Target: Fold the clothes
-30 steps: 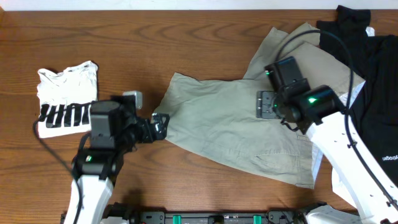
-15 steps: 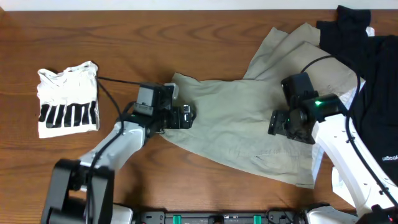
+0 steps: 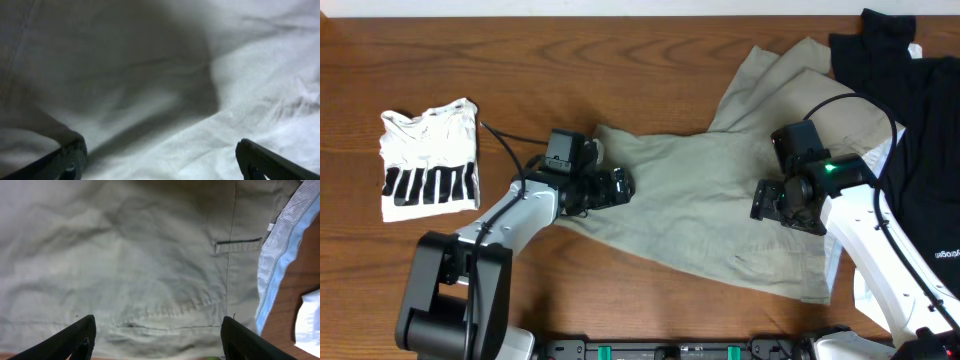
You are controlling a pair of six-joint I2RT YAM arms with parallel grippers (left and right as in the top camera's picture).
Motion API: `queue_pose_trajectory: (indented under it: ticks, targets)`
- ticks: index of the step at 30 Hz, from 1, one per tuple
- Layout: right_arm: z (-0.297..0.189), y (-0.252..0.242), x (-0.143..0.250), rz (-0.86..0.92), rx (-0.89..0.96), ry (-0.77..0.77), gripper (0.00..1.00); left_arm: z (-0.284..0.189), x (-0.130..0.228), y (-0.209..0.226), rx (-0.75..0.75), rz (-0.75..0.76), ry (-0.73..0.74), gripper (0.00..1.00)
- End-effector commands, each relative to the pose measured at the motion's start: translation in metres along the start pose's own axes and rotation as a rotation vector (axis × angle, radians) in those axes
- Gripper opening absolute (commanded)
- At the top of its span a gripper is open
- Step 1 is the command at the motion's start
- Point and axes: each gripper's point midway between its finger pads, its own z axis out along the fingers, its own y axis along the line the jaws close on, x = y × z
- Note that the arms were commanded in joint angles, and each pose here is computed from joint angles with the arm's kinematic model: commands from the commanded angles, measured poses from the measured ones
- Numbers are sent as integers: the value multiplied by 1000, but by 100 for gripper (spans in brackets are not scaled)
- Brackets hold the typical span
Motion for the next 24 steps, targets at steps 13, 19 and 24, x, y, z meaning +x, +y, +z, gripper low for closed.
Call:
queue_pose_trajectory:
  ticks: [13, 19, 24]
  targets:
    - [2, 0, -3, 13, 2, -8, 80, -39, 54, 144, -274, -660, 160, 98]
    - [2, -2, -6, 21, 1, -17, 81, -50, 72, 146, -231, -651, 246, 98]
    - [3, -8, -15, 56, 3, -36, 82, -49, 72, 130, -132, -588, 272, 98]
